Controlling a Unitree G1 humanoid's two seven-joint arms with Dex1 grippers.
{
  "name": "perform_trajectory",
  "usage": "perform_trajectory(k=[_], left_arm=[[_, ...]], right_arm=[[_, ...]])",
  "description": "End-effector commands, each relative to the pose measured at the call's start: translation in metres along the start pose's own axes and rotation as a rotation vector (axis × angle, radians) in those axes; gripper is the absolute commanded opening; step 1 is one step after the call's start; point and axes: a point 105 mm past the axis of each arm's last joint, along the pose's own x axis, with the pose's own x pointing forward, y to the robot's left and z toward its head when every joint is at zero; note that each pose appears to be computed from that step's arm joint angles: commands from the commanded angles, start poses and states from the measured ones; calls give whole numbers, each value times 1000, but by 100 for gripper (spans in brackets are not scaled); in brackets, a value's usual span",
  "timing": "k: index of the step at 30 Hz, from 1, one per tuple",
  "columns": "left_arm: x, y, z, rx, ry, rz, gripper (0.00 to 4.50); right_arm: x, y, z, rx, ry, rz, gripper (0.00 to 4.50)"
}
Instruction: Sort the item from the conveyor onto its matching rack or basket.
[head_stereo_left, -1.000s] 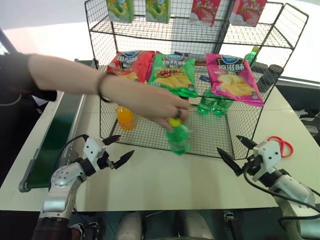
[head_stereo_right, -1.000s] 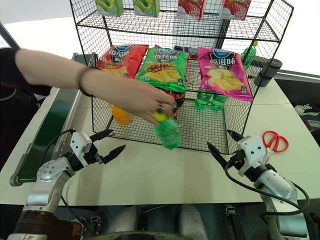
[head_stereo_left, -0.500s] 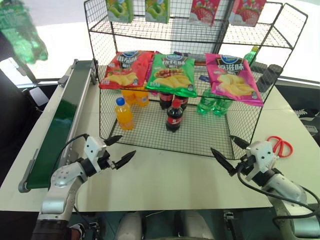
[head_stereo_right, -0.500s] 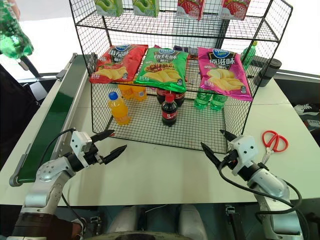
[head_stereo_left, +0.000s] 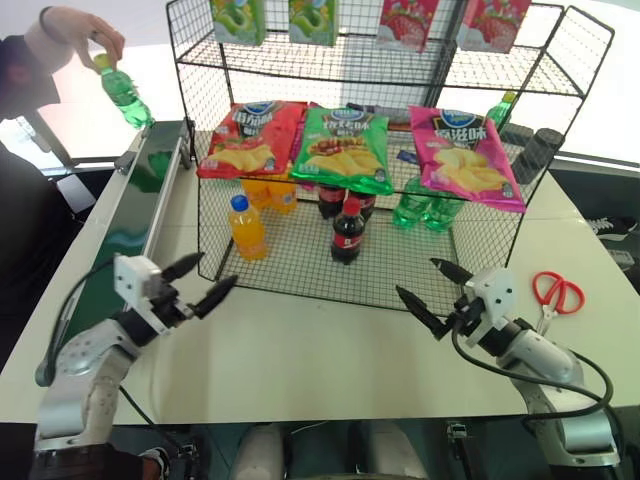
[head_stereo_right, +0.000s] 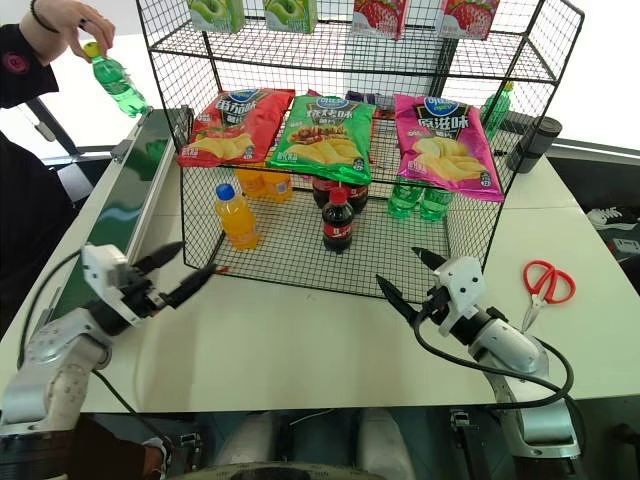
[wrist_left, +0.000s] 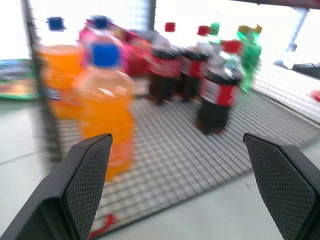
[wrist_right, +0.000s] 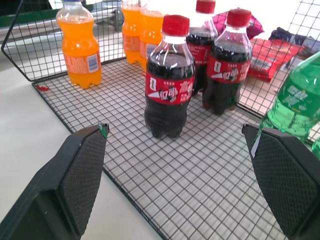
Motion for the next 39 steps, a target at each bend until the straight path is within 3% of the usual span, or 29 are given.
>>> perform_trajectory(k=[1, 9, 20, 31, 39], left_arm=[[-16, 34, 12, -23, -73, 202, 450], [-34, 95, 9, 9, -121, 640, 450], [-28, 112, 3, 87, -114, 831, 450], [-27, 115, -6, 60, -53, 840, 450], [-27, 112, -6, 131, 6, 777, 450]], right_arm=[[11, 6, 9, -5, -43, 40, 444], [35, 30, 14, 18, -76, 136, 444], [48, 78, 20, 87, -102, 301, 444], [50, 85, 8, 136, -109, 329, 444], [50, 90, -3, 149, -112, 342, 444]])
